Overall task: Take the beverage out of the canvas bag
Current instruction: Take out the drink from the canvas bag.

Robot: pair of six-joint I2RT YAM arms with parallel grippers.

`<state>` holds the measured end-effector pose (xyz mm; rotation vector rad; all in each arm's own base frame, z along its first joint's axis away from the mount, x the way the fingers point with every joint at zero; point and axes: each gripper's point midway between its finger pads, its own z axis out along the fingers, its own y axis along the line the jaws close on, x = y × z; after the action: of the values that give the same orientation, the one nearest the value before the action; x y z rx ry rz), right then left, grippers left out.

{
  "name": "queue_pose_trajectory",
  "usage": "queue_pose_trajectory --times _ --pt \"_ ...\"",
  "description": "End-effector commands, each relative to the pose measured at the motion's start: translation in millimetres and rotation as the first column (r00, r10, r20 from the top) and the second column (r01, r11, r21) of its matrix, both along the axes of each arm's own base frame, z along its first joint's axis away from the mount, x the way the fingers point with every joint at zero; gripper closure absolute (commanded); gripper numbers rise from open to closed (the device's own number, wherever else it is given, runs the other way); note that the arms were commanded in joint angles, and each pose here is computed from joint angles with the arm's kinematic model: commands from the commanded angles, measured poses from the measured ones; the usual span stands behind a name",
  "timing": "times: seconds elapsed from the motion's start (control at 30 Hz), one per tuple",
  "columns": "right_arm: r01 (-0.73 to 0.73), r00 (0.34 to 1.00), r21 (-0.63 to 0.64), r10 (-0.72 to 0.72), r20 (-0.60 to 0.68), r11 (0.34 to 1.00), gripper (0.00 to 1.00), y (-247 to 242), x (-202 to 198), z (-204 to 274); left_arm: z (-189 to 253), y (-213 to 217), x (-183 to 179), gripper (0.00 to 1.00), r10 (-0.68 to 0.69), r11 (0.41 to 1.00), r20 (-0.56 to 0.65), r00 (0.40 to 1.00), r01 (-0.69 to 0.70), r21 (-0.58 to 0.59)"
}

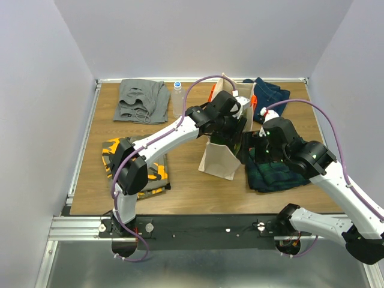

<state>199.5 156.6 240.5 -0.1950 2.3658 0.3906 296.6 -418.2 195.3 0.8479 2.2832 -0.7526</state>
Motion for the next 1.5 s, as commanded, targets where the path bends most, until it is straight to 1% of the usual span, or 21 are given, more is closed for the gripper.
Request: queue_pose_trajectory --times 0.0,0.13,0.27,0.4,0.47,0.53,0.63,0.67,0.73,0.77,0.83,0.87,0.93,0.97,1.0,1.03,1.17,1.27,1.47 --pt "0.011 1.000 0.001 -0.011 0.026 1.000 0.00 -4.5 -1.5 10.6 18.0 -2.7 2.8 0.37 0.013 0.999 0.037 0.999 -0.012 -0.032" --pt "0.013 1.000 0.002 -0.013 0.027 1.000 0.00 -5.0 -1.7 10.8 17.0 -2.3 1.3 0.38 0.009 1.000 0.034 0.999 -0.008 -0.027" --pt "0.015 1.000 0.000 -0.015 0.028 1.000 0.00 -5.6 -1.7 10.6 16.0 -3.7 1.4 0.45 0.005 1.000 0.032 0.999 -0.004 -0.029" --pt "0.017 0.999 0.003 -0.017 0.031 1.000 0.00 -5.7 -1.5 12.1 14.4 -4.4 1.6 0.48 0.005 1.000 0.028 1.000 -0.004 -0.028" --pt "0.018 0.999 0.001 -0.018 0.031 1.000 0.00 -6.2 -1.5 11.9 12.4 -4.2 1.4 0.52 0.005 1.000 0.024 1.000 -0.004 -0.023" --pt "0.017 0.999 0.005 -0.017 0.033 1.000 0.00 -5.8 -1.5 13.0 10.6 -4.1 1.6 0.53 0.007 1.000 0.021 1.000 -0.006 -0.019" --pt "0.022 0.999 0.005 -0.022 0.040 1.000 0.00 -6.9 -1.1 14.4 10.6 -4.1 1.6 0.60 0.007 1.000 0.021 1.000 -0.006 -0.019" --pt "0.021 0.999 0.009 -0.022 0.046 1.000 0.00 -6.3 -0.6 16.9 11.6 -4.2 1.7 0.64 0.007 1.000 0.023 1.000 -0.006 -0.022" --pt "0.046 0.997 0.007 -0.046 0.066 0.999 0.00 -10.3 2.5 21.0 10.5 -4.4 1.8 0.67 0.007 1.000 0.021 1.000 -0.006 -0.019" --pt "0.071 0.994 0.021 -0.072 0.079 0.997 0.00 -11.8 4.8 25.1 10.7 -4.6 2.0 0.71 0.007 1.000 0.021 1.000 -0.006 -0.019" --pt "0.127 0.982 0.058 -0.134 0.135 0.990 0.00 -16.3 12.8 40.2 10.0 -4.8 1.9 0.75 0.006 1.000 0.019 1.000 -0.005 -0.019" --pt "0.152 0.975 0.084 -0.163 0.149 0.985 0.00 -17.0 15.4 45.8 11.0 -5.0 2.0 0.79 0.006 1.000 0.020 1.000 -0.005 -0.020" --pt "0.213 0.946 0.132 -0.238 0.219 0.968 0.00 -27.1 22.0 65.8 10.6 -4.8 2.5 0.82 0.008 1.000 0.021 1.000 -0.008 -0.018" --pt "0.225 0.937 0.149 -0.256 0.239 0.963 0.00 -29.8 23.2 71.7 9.7 -4.4 2.1 0.87 0.009 1.000 0.018 1.000 -0.009 -0.016" --pt "0.248 0.919 0.167 -0.287 0.271 0.954 0.00 -34.6 26.7 80.5 11.3 -4.7 2.4 0.89 0.009 1.000 0.021 1.000 -0.009 -0.019" --pt "0.261 0.907 0.182 -0.305 0.291 0.948 0.00 -38.8 27.0 87.8 10.9 -4.5 2.8 0.90 0.012 1.000 0.021 1.000 -0.012 -0.019" --pt "0.320 0.859 0.208 -0.376 0.347 0.924 0.00 -57.1 27.4 105.0 12.7 -3.0 3.9 1.00 0.014 1.000 0.028 1.000 -0.014 -0.016" --pt "0.347 0.841 0.208 -0.401 0.362 0.915 0.00 -64.4 27.7 107.4 16.1 -4.5 2.9 1.00 0.005 1.000 0.033 0.999 -0.005 -0.023" --pt "0.364 0.838 0.196 -0.412 0.358 0.911 0.00 -67.2 27.7 102.6 27.7 -6.1 3.0 1.00 -0.006 0.999 0.051 0.999 0.008 -0.042"
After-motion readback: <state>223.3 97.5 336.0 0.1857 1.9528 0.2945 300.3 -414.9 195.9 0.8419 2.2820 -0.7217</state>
